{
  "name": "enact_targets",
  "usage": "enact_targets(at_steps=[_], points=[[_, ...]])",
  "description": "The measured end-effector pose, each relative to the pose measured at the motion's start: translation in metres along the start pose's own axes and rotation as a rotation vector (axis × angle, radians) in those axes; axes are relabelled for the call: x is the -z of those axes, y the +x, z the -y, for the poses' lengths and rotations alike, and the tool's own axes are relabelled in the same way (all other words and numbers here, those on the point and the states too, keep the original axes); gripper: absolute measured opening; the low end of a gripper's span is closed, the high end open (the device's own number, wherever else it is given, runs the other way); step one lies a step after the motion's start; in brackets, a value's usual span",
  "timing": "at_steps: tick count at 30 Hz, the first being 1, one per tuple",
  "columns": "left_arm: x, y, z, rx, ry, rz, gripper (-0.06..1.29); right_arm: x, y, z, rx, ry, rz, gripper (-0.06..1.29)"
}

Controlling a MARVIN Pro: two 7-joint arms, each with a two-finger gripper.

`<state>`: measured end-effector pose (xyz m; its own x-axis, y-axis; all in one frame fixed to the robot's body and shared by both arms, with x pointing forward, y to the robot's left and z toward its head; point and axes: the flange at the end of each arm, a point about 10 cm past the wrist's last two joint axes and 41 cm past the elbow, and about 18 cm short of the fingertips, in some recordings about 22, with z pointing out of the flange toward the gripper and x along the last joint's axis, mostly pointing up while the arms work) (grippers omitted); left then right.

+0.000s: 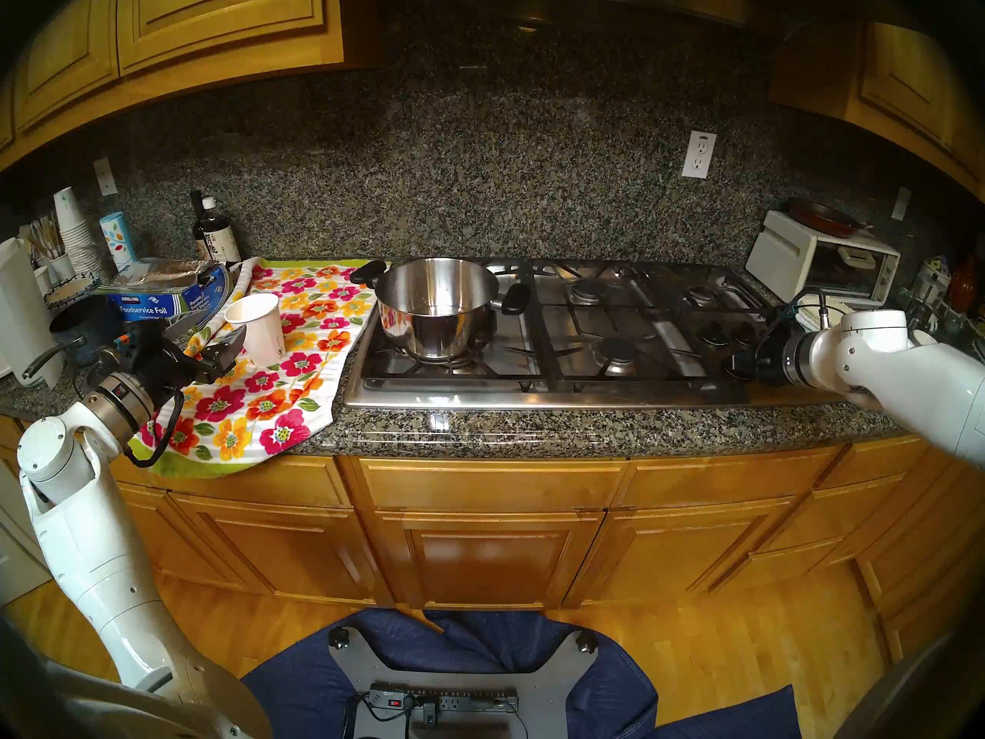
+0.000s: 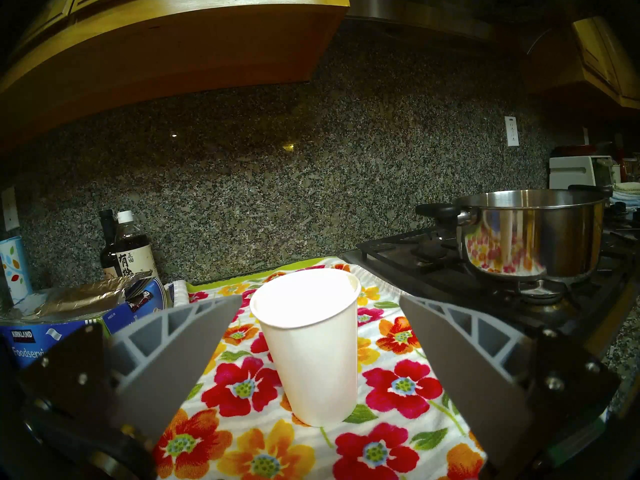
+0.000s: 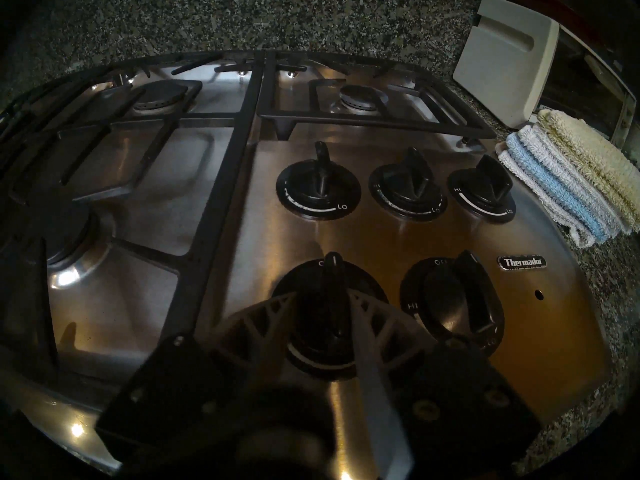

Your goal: Pick up the water cup, pour water into the pot, turn on the stove

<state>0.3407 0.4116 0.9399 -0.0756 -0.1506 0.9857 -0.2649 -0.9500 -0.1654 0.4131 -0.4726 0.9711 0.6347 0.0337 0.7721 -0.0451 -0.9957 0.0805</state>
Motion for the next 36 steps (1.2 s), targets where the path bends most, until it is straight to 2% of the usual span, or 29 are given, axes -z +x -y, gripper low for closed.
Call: enact_targets(at_steps=[31, 32, 33, 34, 36], points=[[0.000, 0.000, 0.000, 0.000, 0.000, -0.001, 1.23, -0.011, 0.002, -0.008, 0.010, 0.008, -0.024, 0.42], [0.000, 0.000, 0.000, 0.000, 0.000, -0.001, 1.23, -0.011, 0.002, -0.008, 0.010, 0.009, -0.024, 0.37], [0.000, 0.000, 0.000, 0.000, 0.000, -0.001, 1.23, -0.011, 0.002, -0.008, 0.010, 0.009, -0.024, 0.09], [0.000, 0.000, 0.000, 0.000, 0.000, -0.001, 1.23, -0.011, 0.002, -0.008, 0.009, 0.010, -0.024, -0.02], [0.000, 0.000, 0.000, 0.000, 0.000, -0.001, 1.23, -0.010, 0.001, -0.008, 0.010, 0.010, -0.024, -0.04]])
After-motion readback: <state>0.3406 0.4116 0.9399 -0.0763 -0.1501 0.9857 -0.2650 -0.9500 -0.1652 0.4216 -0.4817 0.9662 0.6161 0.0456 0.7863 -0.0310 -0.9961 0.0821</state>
